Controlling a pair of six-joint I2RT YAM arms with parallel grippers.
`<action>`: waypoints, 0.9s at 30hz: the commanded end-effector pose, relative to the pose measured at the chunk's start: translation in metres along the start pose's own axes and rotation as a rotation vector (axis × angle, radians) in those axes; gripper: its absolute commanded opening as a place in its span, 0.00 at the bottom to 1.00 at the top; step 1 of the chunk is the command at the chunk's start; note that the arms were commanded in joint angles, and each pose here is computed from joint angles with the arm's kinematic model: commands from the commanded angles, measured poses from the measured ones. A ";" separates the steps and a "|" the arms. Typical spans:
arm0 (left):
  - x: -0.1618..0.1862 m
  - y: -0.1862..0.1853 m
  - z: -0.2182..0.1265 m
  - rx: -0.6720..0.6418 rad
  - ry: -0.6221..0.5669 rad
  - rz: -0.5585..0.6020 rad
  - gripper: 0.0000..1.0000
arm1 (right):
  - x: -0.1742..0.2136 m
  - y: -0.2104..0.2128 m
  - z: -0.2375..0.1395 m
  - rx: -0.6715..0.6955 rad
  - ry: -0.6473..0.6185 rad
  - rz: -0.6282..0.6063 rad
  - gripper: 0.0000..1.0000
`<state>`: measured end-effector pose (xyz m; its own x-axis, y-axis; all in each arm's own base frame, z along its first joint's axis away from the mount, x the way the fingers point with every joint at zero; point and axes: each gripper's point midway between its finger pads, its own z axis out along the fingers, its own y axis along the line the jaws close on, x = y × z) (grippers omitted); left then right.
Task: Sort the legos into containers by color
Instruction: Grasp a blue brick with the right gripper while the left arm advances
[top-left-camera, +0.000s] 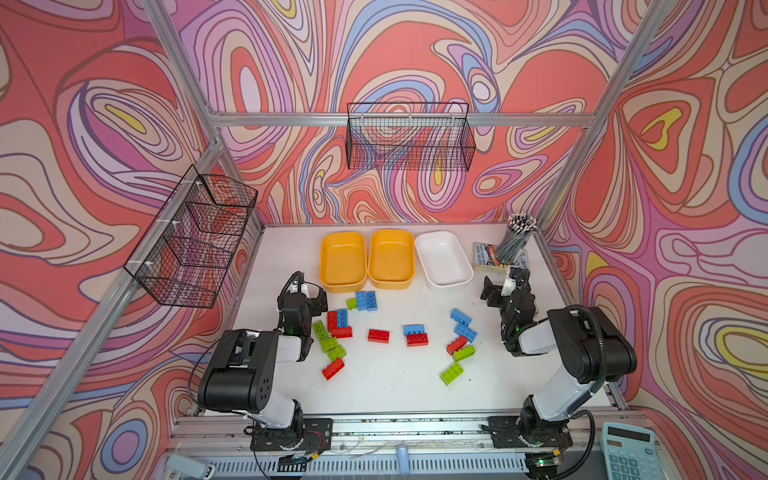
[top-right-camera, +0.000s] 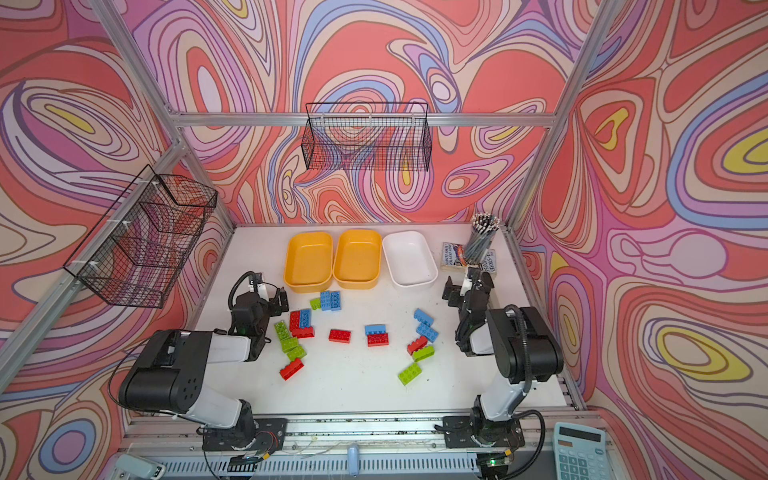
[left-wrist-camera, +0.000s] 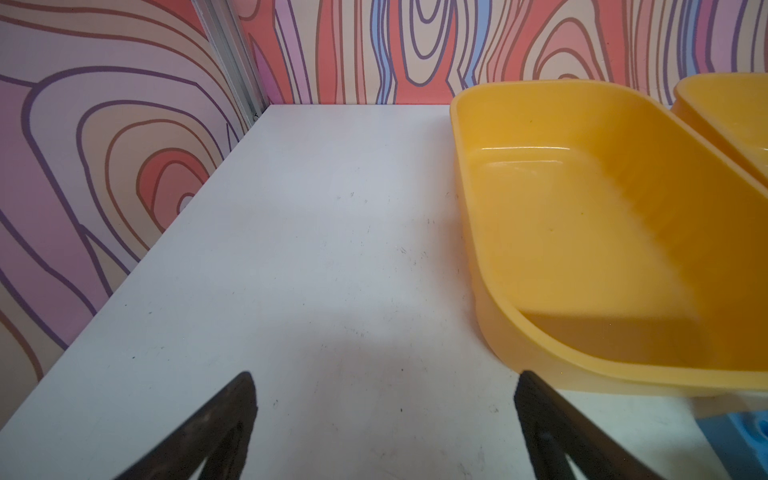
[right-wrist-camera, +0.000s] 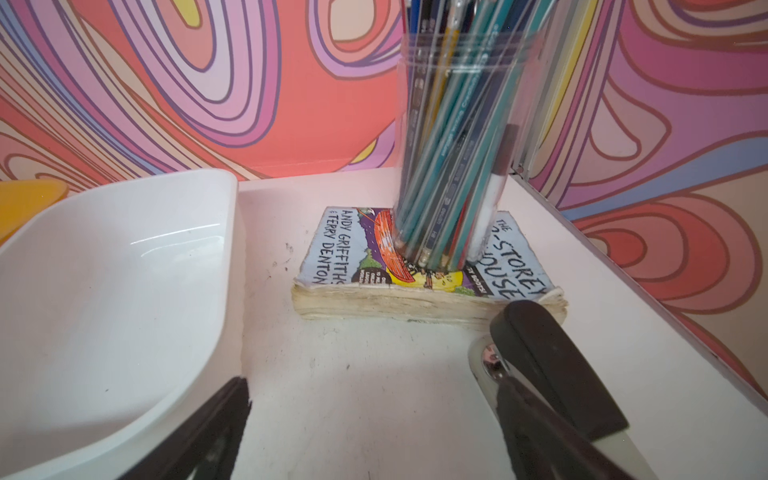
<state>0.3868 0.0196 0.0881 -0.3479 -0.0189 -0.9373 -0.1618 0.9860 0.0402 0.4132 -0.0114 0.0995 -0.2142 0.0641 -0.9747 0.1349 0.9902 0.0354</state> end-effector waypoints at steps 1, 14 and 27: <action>-0.013 0.005 -0.002 -0.028 -0.015 0.002 1.00 | -0.021 -0.004 0.003 0.040 -0.007 0.003 0.98; -0.075 -0.015 -0.051 -0.063 -0.004 -0.069 1.00 | -0.058 0.008 -0.012 0.166 0.310 0.025 0.96; -0.041 -0.143 -0.154 0.383 0.196 -0.019 1.00 | 0.002 0.110 -0.093 -0.160 0.646 0.001 0.86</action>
<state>0.3059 -0.1404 0.1940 -0.4180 -0.0146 -0.9083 0.1579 0.9835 -0.0884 0.3652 0.1026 0.1400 -0.6822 0.0606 -0.7287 0.0093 0.9972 0.0742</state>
